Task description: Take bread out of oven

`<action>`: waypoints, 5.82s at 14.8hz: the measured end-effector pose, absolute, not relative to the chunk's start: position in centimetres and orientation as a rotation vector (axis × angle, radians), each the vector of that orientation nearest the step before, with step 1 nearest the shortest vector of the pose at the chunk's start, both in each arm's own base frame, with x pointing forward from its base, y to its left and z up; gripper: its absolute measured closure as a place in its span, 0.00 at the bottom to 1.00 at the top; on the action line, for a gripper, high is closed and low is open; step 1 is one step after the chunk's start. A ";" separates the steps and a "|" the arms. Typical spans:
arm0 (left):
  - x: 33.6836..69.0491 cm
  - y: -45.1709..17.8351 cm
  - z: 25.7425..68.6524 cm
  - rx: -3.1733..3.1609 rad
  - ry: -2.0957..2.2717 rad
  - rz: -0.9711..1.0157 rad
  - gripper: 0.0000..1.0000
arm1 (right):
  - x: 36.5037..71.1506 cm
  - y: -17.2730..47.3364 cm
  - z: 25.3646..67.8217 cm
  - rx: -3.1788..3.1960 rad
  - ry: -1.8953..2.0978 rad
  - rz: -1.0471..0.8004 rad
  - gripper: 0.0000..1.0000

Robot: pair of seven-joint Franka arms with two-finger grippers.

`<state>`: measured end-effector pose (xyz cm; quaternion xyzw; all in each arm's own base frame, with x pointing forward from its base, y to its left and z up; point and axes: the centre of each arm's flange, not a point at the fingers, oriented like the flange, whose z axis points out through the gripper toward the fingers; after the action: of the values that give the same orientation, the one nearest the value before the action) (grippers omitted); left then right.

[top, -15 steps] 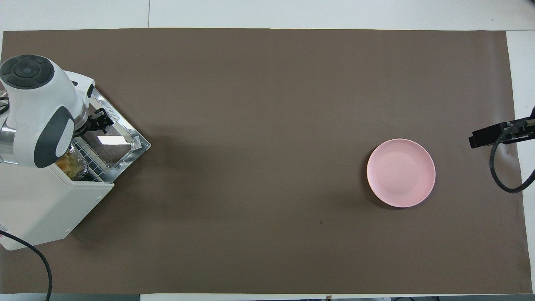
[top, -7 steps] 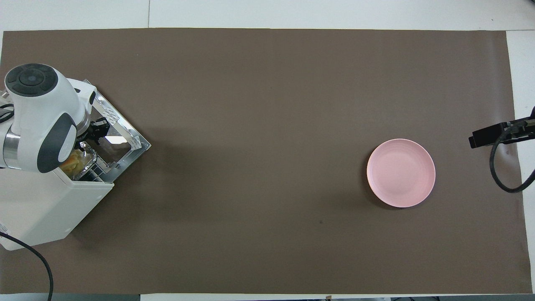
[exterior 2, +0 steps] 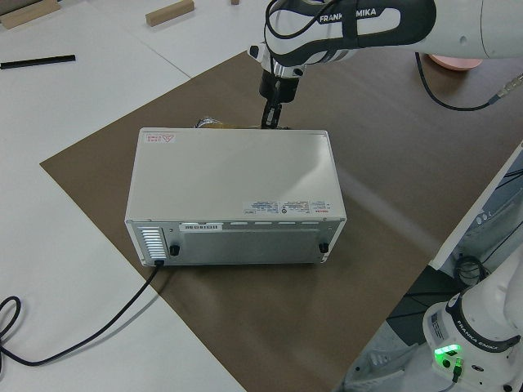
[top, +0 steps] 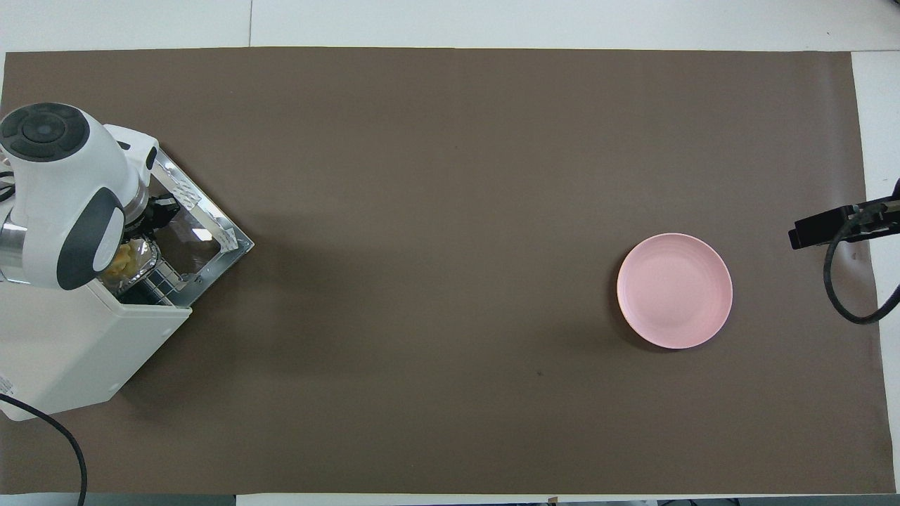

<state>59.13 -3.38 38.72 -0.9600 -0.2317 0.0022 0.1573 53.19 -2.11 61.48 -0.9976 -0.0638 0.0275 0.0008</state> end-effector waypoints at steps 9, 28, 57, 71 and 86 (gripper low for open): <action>57.9 -27.3 43.5 -3.067 -0.361 -0.053 0.99 | 53.2 -2.1 61.5 -3.132 -0.200 0.086 0.00; 57.4 -26.9 45.7 -3.075 -0.328 0.003 0.00 | 53.1 -1.7 61.4 -3.129 -0.211 0.097 0.00; 52.0 -2.3 56.7 -3.104 0.002 0.359 0.00 | 59.5 41.4 32.0 -3.128 0.198 0.004 0.00; 51.8 -2.2 57.0 -3.106 -0.001 0.349 0.00 | 59.1 41.3 30.7 -3.116 0.182 -0.051 0.98; 51.8 -2.2 57.0 -3.106 -0.001 0.349 0.00 | 71.0 18.8 38.2 -3.072 0.197 -0.008 0.98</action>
<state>51.81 -2.24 57.00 -0.9937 -0.0003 0.1118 0.0081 71.00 18.76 38.22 -0.9974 0.0641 -0.0028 0.0314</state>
